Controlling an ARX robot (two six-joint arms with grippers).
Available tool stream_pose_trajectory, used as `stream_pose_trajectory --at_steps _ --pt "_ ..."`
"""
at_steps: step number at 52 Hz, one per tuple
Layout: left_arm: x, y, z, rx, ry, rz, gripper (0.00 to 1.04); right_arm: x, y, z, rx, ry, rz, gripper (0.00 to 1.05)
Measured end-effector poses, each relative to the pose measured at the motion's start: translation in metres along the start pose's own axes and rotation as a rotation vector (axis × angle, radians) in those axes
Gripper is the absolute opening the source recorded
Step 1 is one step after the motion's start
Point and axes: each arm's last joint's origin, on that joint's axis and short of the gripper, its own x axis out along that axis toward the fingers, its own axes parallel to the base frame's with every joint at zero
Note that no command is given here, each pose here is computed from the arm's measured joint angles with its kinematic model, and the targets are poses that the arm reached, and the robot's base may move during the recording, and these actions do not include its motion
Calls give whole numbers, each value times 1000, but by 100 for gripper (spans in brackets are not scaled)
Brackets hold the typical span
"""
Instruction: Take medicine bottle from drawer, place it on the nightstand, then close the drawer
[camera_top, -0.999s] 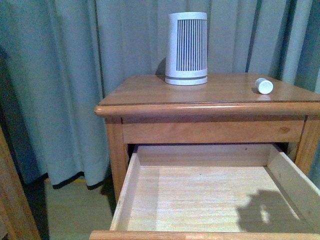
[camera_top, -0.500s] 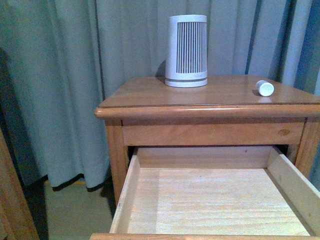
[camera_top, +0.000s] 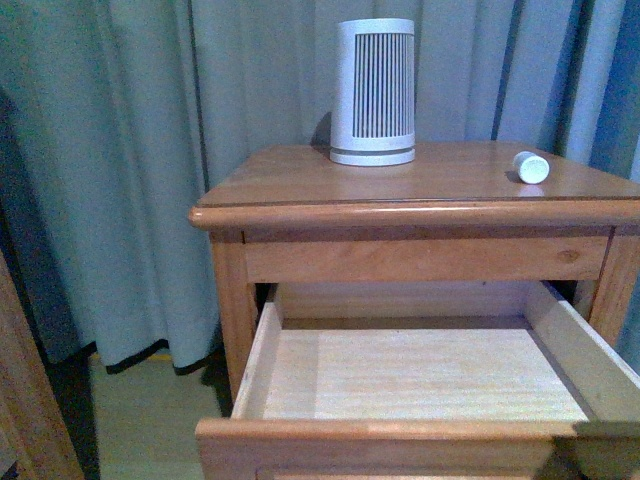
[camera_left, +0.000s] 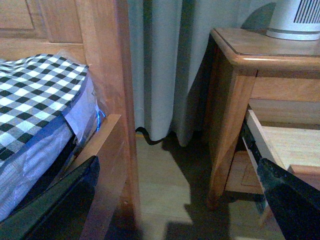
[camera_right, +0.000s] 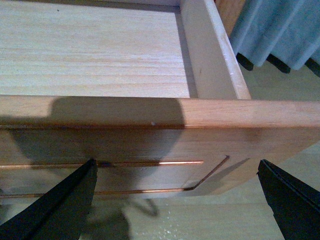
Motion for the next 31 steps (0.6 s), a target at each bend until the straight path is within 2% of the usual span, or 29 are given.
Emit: stream_pose_trajectory --at_steps 8,18,23,31 --pt "0 0 0 0 0 0 98 70 17 26 -4 -32 4 98" --pt "0 0 0 0 0 0 98 157 26 56 16 -24 1 98" --pt "0 0 0 0 0 0 98 179 26 61 3 -32 10 98" --pt "0 0 0 0 0 0 98 188 28 53 -25 -3 38 98"
